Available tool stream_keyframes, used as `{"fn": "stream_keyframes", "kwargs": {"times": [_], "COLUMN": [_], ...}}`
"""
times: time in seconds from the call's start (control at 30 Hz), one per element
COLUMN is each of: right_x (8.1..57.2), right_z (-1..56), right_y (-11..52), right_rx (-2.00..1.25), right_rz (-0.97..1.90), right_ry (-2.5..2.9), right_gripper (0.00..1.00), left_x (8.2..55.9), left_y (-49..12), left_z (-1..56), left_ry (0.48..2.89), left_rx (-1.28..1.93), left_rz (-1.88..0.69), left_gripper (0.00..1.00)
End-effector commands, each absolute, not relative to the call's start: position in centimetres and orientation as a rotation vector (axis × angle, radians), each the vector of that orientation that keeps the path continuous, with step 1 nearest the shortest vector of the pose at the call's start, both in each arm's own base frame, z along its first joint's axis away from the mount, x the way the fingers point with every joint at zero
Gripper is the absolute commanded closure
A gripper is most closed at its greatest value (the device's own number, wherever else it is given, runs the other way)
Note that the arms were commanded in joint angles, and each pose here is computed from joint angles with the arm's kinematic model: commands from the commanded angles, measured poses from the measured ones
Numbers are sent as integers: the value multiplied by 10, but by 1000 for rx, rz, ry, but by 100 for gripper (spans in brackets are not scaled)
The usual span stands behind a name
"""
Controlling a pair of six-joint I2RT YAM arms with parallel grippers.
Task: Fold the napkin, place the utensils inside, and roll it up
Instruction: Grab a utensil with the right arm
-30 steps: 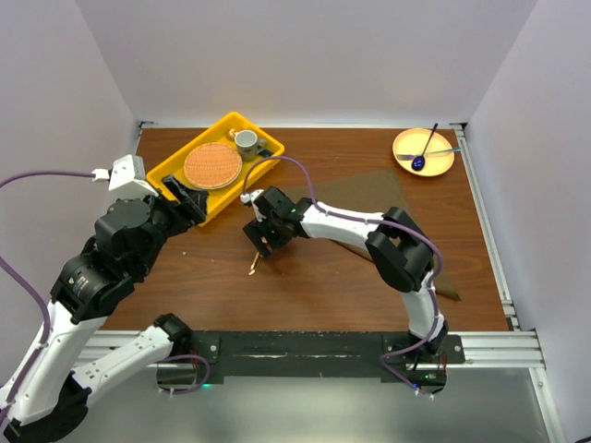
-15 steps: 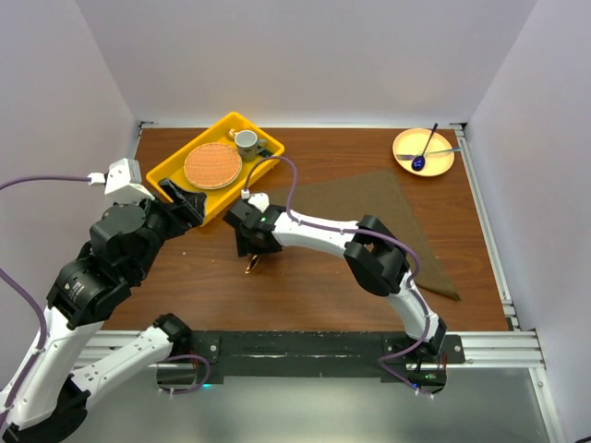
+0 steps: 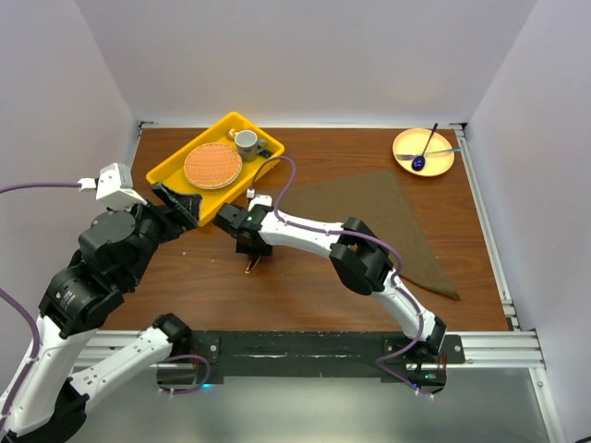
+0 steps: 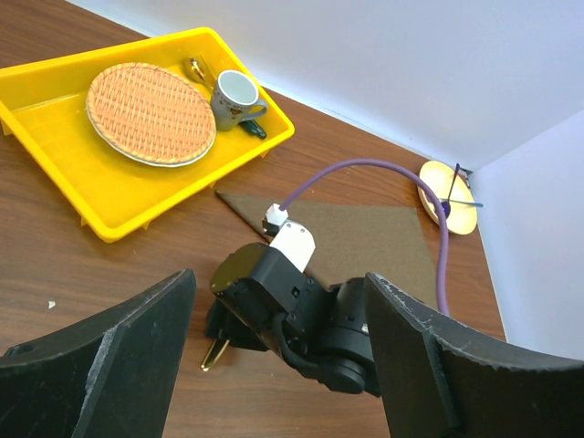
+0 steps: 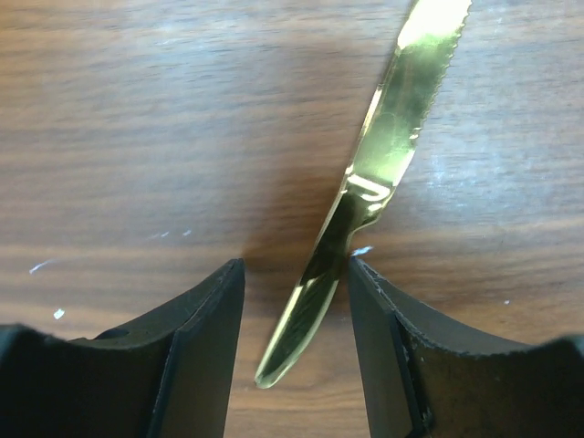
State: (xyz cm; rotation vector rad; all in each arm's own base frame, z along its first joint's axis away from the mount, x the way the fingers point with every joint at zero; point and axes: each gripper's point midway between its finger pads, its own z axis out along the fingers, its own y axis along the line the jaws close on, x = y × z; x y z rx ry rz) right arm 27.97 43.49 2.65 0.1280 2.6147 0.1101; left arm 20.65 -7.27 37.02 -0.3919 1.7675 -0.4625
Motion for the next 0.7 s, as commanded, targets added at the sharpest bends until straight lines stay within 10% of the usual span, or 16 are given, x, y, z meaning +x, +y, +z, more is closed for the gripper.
{"fn": "stream_keyframes", "kwargs": {"times": [0.0, 0.37, 0.6, 0.67], "right_x": [280, 276, 271, 262], "right_z": [26, 6, -24, -33], "right_y": [419, 392, 385, 389], "right_rx": [216, 248, 12, -15], "right_rz": [-6, -128, -184, -115], "right_ry": [2632, 2752, 2862, 2918], "right_gripper": [48, 52, 76, 100], "left_x": [203, 192, 187, 184], "left_y": [-69, -48, -42, -40], "left_z": [379, 395, 401, 402], "left_ry": [1730, 1658, 1625, 1621], "left_rx": [-379, -395, -412, -412], "left_rz": [-471, -438, -450, -454], "left_gripper": [20, 19, 19, 19]}}
